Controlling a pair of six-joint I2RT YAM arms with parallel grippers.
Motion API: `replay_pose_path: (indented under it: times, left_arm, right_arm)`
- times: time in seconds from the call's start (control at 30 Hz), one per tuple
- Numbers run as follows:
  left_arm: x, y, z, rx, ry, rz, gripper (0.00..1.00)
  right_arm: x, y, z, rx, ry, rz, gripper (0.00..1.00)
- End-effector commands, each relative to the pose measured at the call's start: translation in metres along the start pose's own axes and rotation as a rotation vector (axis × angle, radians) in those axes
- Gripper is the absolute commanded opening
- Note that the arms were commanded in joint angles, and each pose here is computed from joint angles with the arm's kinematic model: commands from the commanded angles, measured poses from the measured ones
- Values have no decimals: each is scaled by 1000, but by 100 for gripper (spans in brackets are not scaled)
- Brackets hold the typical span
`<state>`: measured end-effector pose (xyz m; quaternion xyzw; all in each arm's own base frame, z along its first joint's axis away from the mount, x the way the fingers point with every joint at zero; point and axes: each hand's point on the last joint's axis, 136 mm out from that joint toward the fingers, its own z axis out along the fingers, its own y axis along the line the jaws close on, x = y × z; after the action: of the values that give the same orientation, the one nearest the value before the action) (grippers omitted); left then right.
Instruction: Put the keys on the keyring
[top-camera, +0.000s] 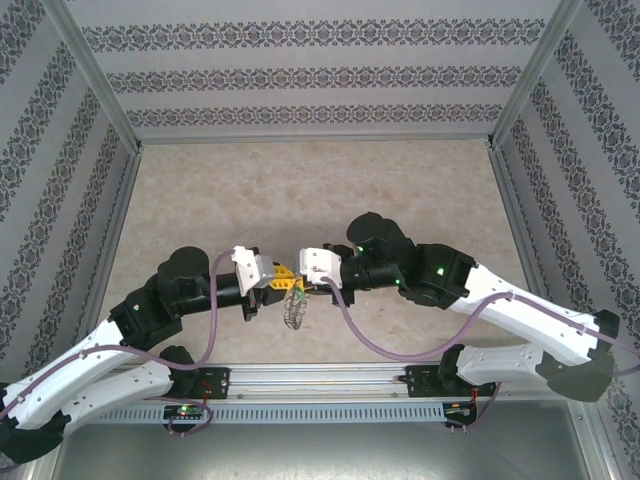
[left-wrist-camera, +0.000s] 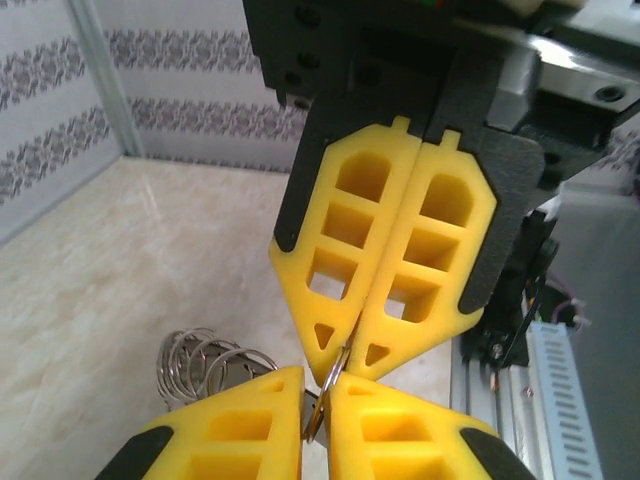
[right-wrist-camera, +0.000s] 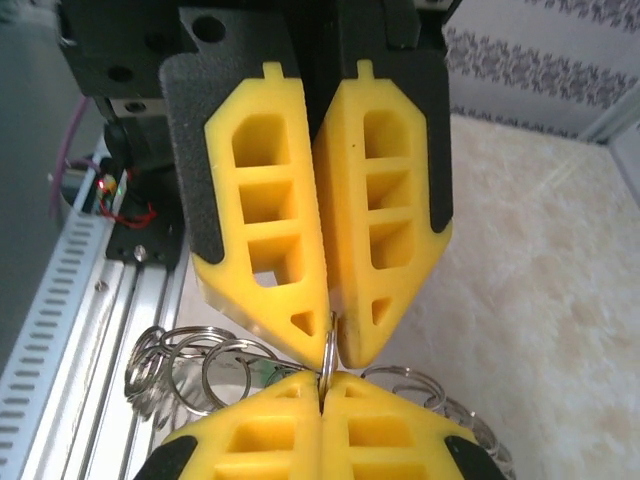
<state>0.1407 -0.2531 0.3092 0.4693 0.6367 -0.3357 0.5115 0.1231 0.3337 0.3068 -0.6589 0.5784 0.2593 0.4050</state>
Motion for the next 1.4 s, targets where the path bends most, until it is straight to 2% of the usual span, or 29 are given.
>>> replay_pose_path:
  times: [0.0,0.03,0.1,0.17,0.23,0.33,0.4,0.53,0.8,0.9,1.1,1.17,1.27,1.37]
  left_arm:
    - [6,4,2,-21,66,44,14]
    - [6,4,3,-17,69,43,12]
    - [8,3,4,-13,75,42,0]
    - [5,1,3,-2,48,43,0]
    - [-7,-6,-2,22,-29,50,0]
    - [-30,-19,-15,70,-179,63,0]
    - [-41,-25,-21,98,-253,66,0]
    - [-53,-33,-29,137,-353,68,0]
    - [-52,-36,-30,156,-373,59,0]
    - [-53,-36,-31,155,-380,58,0]
    - [-53,-37,-32,159,-391,55,0]
    - [-52,-38,-31,166,-388,48,0]
    - [-52,-40,-32,176,-401,43,0]
    - [-57,-41,-35,185,-432,45,0]
  right_arm:
    - [4,7,10,-50,65,-55,0]
    - [4,7,11,-57,77,-57,0]
    - [4,7,13,-58,90,-61,0]
    - [4,8,12,-52,84,-64,0]
    - [-1,10,8,-48,45,-53,1]
    - [-11,16,-2,-60,-64,-14,17]
    - [-15,19,-6,-76,-127,18,22]
    - [-16,21,-7,-96,-169,50,21]
    - [-26,25,-13,-118,-233,51,18]
    - [-28,25,-15,-115,-244,52,10]
    - [-29,24,-18,-107,-259,52,5]
    - [-32,24,-21,-102,-277,49,6]
    - [-34,26,-22,-110,-291,46,15]
    - [-34,27,-22,-118,-303,46,14]
